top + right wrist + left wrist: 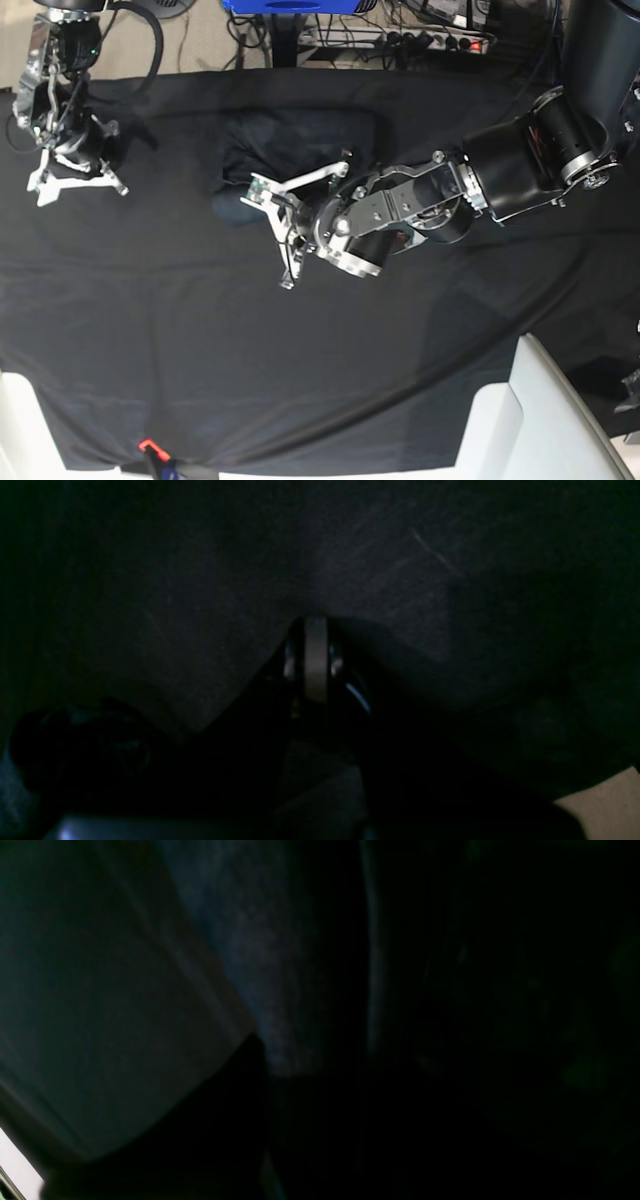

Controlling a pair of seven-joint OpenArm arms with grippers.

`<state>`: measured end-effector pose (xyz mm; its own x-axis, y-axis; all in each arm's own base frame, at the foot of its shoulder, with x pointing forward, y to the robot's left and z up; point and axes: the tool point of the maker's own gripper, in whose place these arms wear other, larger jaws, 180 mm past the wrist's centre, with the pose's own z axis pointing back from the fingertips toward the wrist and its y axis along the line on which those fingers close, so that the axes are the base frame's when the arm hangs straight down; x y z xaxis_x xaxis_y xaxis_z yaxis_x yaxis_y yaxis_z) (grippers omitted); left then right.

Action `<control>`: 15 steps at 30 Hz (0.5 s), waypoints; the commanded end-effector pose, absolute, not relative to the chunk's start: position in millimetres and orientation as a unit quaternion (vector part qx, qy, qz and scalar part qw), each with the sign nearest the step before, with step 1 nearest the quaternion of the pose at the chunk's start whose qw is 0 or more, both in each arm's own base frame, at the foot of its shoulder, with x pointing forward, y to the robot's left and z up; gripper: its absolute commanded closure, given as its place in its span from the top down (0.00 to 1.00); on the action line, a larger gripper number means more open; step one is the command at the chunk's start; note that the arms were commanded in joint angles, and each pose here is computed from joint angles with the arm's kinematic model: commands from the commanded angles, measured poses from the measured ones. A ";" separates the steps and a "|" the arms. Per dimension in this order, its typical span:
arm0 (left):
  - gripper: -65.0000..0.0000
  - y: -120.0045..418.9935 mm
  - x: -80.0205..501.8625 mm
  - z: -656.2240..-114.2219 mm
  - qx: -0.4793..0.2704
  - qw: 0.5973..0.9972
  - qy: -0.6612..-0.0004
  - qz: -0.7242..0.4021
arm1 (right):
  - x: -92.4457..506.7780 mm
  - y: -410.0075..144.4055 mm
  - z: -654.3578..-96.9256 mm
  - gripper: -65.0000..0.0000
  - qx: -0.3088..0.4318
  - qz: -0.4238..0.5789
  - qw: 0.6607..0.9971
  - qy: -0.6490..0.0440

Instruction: Fold the T-shirt properly

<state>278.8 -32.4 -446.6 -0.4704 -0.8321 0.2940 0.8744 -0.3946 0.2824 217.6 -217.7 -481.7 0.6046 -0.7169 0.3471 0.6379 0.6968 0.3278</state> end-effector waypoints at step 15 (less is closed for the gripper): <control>0.59 -25.9 302.7 -435.3 -0.008 0.518 -0.201 -0.831 | 225.5 -221.8 -473.5 0.00 0.086 -0.373 0.890 -0.249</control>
<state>288.6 -19.2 -448.8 -0.4567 -0.8634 0.2141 0.8746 -0.3919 0.2854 217.8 -217.2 -481.7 0.6045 -0.7172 0.3466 0.6377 0.6965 0.3290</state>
